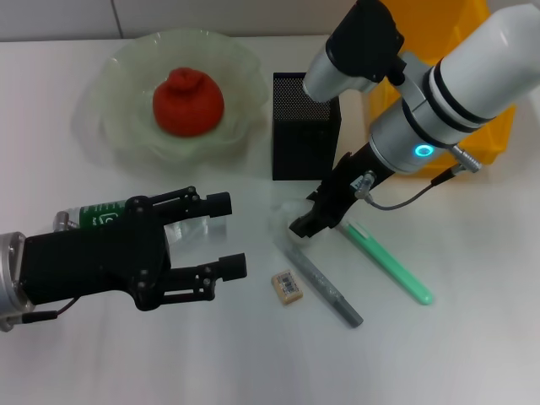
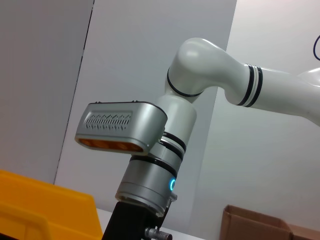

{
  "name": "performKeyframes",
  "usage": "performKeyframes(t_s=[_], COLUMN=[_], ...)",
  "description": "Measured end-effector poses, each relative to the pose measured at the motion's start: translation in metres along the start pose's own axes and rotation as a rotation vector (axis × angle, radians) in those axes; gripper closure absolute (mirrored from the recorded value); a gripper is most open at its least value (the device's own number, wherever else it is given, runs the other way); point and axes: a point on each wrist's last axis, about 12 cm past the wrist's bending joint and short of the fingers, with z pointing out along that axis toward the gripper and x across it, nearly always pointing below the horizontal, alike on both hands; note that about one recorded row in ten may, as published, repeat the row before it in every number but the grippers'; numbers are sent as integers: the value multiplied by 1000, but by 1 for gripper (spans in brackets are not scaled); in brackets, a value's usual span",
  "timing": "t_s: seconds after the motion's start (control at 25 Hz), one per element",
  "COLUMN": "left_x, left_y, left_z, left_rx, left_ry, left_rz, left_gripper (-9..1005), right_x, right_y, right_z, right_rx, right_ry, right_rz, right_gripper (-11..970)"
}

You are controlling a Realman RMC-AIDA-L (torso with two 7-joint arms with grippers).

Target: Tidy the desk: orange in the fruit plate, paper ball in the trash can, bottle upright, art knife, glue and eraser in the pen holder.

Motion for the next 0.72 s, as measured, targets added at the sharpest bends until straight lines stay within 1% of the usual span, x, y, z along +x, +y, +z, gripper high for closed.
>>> performKeyframes(t_s=[0.04, 0.08, 0.12, 0.16, 0.2, 0.28, 0.32, 0.36, 0.4, 0.44, 0.48, 0.56, 0.6, 0.64, 0.72], left_x=[0, 0, 0, 0, 0, 0, 0, 0, 0, 0, 0, -1, -1, -1, -1], left_y=[0, 0, 0, 0, 0, 0, 0, 0, 0, 0, 0, 0, 0, 1, 1], left_z=[0, 0, 0, 0, 0, 0, 0, 0, 0, 0, 0, 0, 0, 0, 0], left_rx=[1, 1, 0, 0, 0, -1, -1, -2, -2, -3, -3, -3, -3, -3, -3], left_ry=[0, 0, 0, 0, -1, -1, -2, -2, -2, -3, -3, -3, -3, -3, -2], left_rz=[0, 0, 1, 1, 1, 1, 1, 1, 1, 1, 1, 1, 2, 2, 2], left_gripper=[210, 210, 210, 210, 210, 210, 210, 210, 210, 211, 211, 211, 211, 211, 211], right_x=[0, 0, 2, 2, 4, 10, 15, 15, 21, 35, 35, 51, 61, 82, 103], right_y=[1, 1, 5, 5, 7, 14, 19, 19, 19, 17, 17, 11, 7, -4, -16], right_z=[-3, -3, -10, -10, -14, -26, -39, -39, -48, -63, -63, -76, -82, -92, -100], right_rx=[-11, -11, -25, -25, -30, -46, -56, -56, -57, -68, -68, -58, -39, 14, 77], right_ry=[-25, -25, -85, -85, -117, -231, -359, -359, -441, -612, -612, -761, -828, -922, -981], right_rz=[1, 1, -9, -9, -15, -44, -64, -64, -69, -64, -64, -40, -24, 27, 88], right_gripper=[502, 503, 505, 506, 507, 510, 511, 513, 514, 515, 517, 518, 518, 518, 518])
